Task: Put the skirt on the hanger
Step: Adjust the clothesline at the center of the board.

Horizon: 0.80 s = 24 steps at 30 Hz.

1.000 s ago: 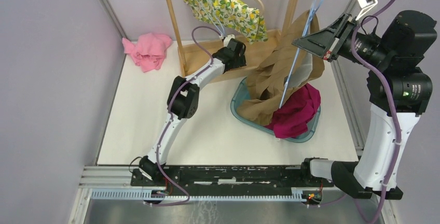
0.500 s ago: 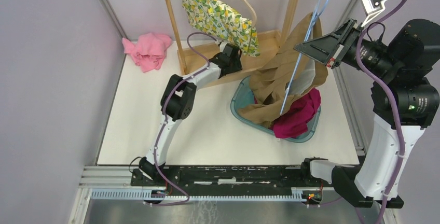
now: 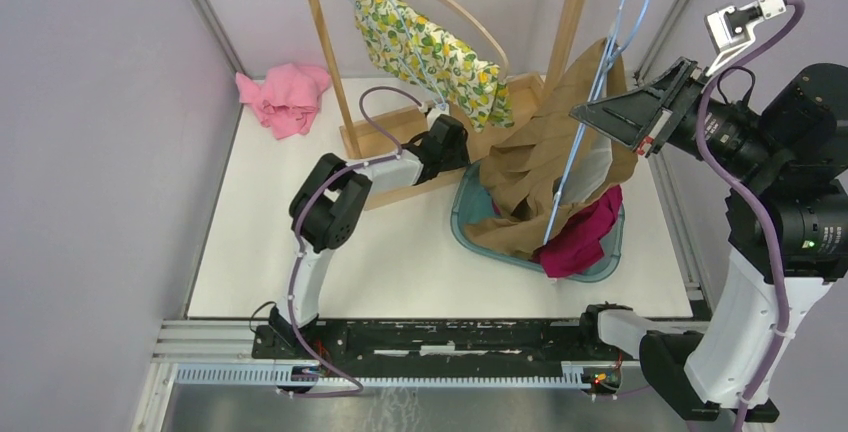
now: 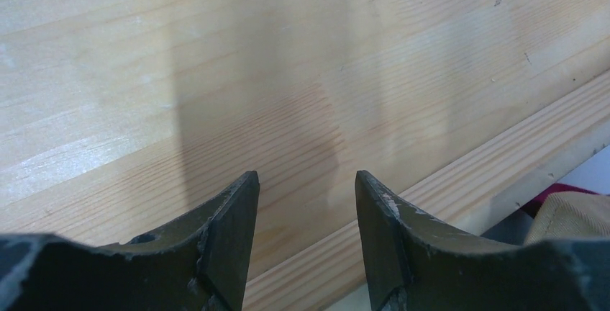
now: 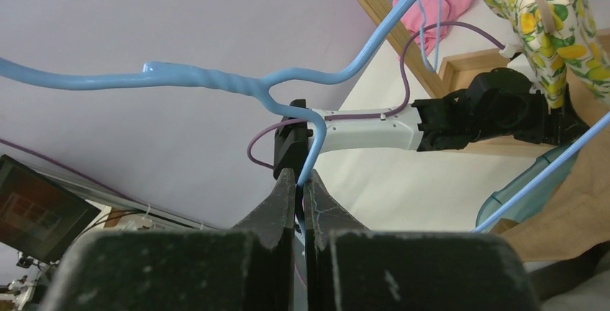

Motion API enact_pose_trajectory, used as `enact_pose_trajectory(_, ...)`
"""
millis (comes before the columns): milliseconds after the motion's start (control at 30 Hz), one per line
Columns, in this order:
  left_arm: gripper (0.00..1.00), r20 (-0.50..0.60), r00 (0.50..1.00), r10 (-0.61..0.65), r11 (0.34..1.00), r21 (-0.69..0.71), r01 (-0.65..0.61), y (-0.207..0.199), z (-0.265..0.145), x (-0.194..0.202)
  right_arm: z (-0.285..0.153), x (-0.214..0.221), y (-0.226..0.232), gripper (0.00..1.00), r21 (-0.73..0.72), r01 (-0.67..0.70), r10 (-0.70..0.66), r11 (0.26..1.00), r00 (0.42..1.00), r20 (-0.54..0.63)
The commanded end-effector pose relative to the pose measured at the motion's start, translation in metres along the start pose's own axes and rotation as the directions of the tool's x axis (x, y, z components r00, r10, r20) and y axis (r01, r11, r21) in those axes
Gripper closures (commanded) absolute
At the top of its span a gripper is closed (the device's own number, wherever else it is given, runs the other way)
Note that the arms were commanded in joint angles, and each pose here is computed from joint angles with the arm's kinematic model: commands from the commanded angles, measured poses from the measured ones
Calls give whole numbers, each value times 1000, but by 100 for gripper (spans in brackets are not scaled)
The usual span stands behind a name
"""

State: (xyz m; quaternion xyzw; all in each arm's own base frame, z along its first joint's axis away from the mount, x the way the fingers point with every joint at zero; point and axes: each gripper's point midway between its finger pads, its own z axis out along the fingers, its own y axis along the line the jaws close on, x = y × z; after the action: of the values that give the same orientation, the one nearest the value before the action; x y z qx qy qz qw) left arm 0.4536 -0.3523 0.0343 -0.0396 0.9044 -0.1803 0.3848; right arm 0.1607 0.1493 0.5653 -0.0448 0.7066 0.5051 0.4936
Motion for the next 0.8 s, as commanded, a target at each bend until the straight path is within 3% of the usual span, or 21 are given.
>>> enact_pose_trajectory(0,41,-230,965,125,990,-32,-136,22,-27,92,-10,-7,23,99,-55,124,-122,991,991,54)
enact_pose_trajectory(300,41,-245,960,138,985,-71,-160,67,-66,111,22,-14,-15,99,-59,72,-73,996,997,-11)
enact_pose_trajectory(767,41,-173,985,28,985,-163,-57,137,-102,74,113,-73,-78,99,-275,-32,-2,961,992,-123)
